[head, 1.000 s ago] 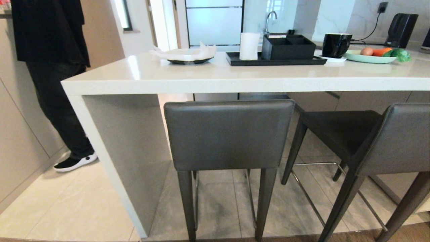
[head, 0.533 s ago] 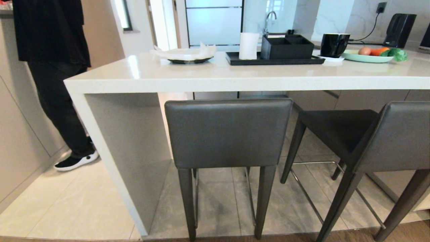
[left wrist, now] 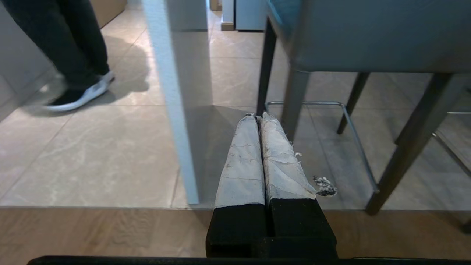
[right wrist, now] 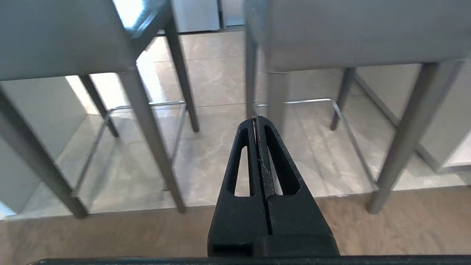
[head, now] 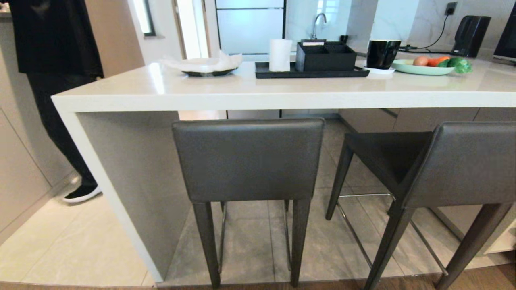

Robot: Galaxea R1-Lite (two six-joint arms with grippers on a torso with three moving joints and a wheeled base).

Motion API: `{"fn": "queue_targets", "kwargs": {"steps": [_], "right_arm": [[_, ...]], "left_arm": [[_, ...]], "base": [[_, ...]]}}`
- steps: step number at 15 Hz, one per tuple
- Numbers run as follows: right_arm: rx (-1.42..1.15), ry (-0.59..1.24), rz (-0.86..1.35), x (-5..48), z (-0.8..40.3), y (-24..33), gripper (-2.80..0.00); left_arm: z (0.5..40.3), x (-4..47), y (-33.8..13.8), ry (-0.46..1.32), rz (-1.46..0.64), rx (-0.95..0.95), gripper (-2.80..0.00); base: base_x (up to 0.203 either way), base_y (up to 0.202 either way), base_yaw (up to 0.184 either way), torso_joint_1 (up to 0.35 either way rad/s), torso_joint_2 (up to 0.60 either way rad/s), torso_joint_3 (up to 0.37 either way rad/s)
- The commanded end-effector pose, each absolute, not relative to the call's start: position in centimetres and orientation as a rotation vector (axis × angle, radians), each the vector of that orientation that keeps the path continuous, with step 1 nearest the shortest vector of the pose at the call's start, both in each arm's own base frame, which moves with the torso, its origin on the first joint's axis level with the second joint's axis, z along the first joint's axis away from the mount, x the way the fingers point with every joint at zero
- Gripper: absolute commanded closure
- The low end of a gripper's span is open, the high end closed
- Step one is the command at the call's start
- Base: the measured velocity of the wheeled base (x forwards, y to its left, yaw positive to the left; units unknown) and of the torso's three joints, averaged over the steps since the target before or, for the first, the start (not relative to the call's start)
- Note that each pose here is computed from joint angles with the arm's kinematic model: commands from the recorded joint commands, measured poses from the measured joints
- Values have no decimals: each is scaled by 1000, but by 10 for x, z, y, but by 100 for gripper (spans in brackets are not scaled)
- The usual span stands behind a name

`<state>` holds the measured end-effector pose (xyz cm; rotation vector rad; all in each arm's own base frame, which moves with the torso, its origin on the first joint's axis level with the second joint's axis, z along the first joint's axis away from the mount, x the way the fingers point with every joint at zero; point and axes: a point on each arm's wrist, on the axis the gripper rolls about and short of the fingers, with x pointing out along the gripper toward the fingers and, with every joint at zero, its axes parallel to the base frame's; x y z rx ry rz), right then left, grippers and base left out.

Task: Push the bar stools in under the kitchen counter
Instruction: Pull the gray chair out from under the dining table

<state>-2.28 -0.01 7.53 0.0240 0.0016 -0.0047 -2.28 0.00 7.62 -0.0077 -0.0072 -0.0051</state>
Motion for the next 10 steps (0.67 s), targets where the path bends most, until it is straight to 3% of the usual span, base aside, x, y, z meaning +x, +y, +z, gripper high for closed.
{"fn": "queue_targets", "kwargs": {"steps": [1,10], "right_arm": [[25,3,-5,-23,75,0,0],[25,4,-5,-23,75,0,0]], "left_arm": [[76,-23,0,-6,-5,-8,0],[76,-23,0,-6,-5,-8,0]], "base": [[0,-192,1,-1,-2,1],[0,-195,2,2,4,2]]}}
